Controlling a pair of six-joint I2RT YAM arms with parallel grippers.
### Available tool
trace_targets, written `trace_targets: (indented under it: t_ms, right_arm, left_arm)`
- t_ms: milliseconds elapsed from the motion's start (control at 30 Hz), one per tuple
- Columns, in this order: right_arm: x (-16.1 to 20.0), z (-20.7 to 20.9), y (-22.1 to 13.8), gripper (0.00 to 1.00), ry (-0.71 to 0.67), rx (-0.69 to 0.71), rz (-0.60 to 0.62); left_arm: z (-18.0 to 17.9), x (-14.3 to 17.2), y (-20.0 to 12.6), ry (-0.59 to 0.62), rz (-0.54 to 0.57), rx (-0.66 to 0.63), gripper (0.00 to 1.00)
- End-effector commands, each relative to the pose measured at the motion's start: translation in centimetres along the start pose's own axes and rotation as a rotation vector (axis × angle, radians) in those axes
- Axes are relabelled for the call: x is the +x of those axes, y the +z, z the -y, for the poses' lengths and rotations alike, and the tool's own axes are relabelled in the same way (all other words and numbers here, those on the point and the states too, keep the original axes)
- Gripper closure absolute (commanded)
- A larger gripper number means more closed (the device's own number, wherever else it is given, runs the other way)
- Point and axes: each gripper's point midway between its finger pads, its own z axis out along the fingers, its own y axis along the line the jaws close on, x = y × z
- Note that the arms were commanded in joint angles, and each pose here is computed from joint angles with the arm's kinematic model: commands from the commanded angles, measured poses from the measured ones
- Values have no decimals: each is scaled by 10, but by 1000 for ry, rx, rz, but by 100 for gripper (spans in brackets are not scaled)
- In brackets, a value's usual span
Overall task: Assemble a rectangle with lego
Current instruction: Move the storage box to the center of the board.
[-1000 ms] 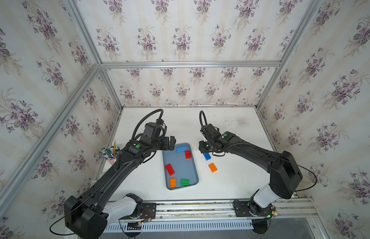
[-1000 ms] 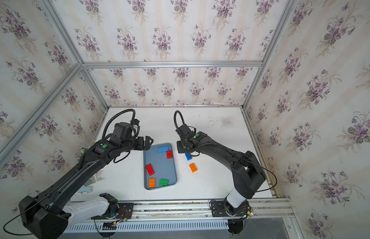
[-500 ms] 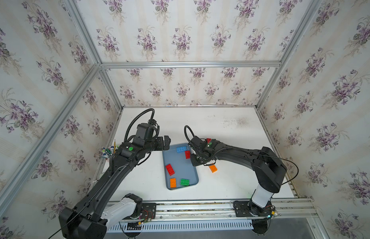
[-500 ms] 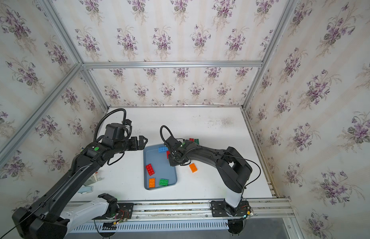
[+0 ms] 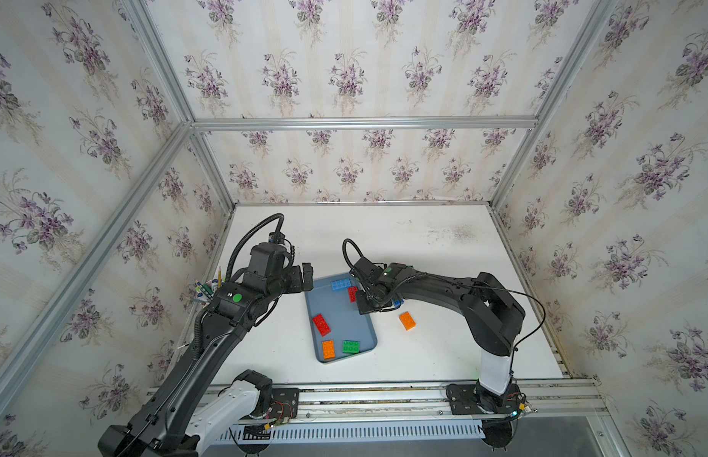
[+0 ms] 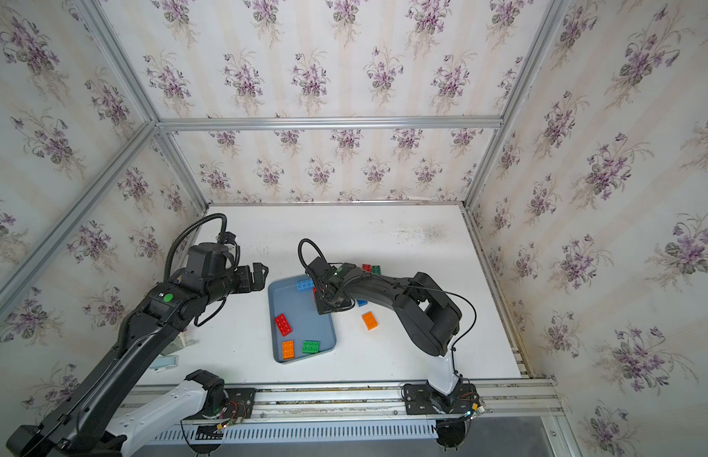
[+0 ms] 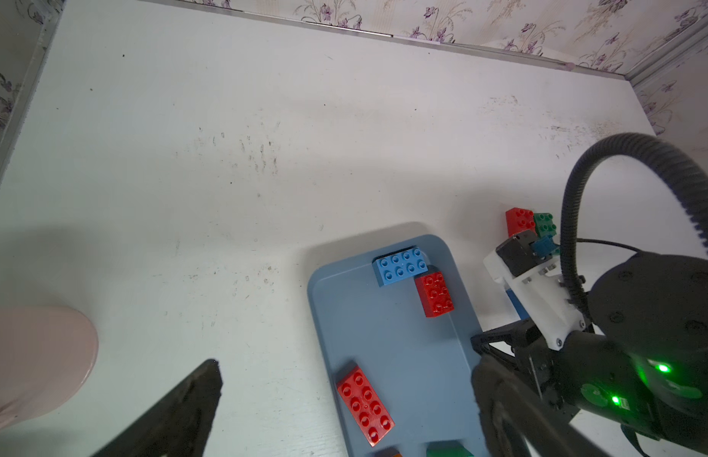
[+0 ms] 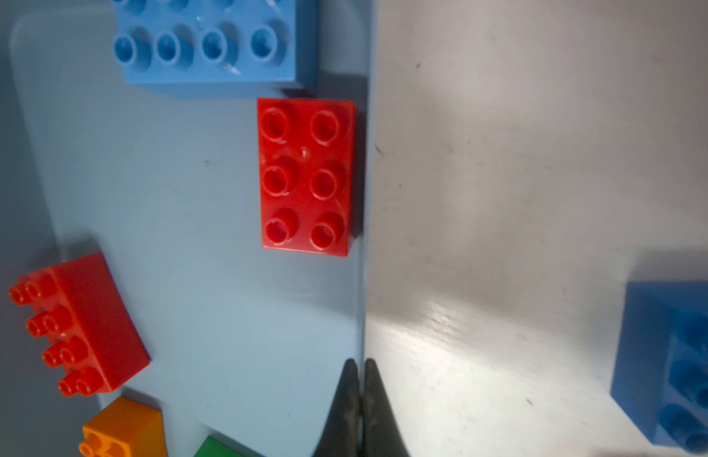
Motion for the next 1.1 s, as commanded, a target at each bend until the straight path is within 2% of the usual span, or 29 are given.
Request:
trace_targets:
  t_ms: [0, 200, 433, 500, 567, 633, 700, 900, 1067]
  right_arm:
    - [-13, -3, 4, 95, 34, 29, 19]
    - [-48, -21, 17, 94, 77, 29, 35]
    - [-90, -42, 19, 92, 167, -63, 75]
    - [-94, -45, 17, 87, 173, -77, 81]
    - [-95, -42, 14, 75, 180, -78, 80]
    - [-94, -36, 8, 59, 181, -69, 86]
    - [-93, -30, -6, 49, 178, -69, 113]
    - [-75, 22, -48, 49, 154, 21, 162]
    - [-37, 85, -53, 49, 136, 129, 95]
  left_arm:
    - [-10, -2, -3, 2, 24, -48, 0]
    - [-13, -3, -8, 0, 49, -59, 0]
    - [-13, 0, -5, -4, 43, -53, 0]
    - [-12, 1, -3, -6, 38, -48, 0]
    - [-11, 2, -2, -4, 35, -45, 0]
    - [-11, 3, -1, -2, 30, -41, 0]
    - [-7, 4, 0, -1, 23, -27, 0]
    - [27, 4, 2, 56, -5, 128, 0]
    - [72, 13, 3, 232, -33, 236, 0]
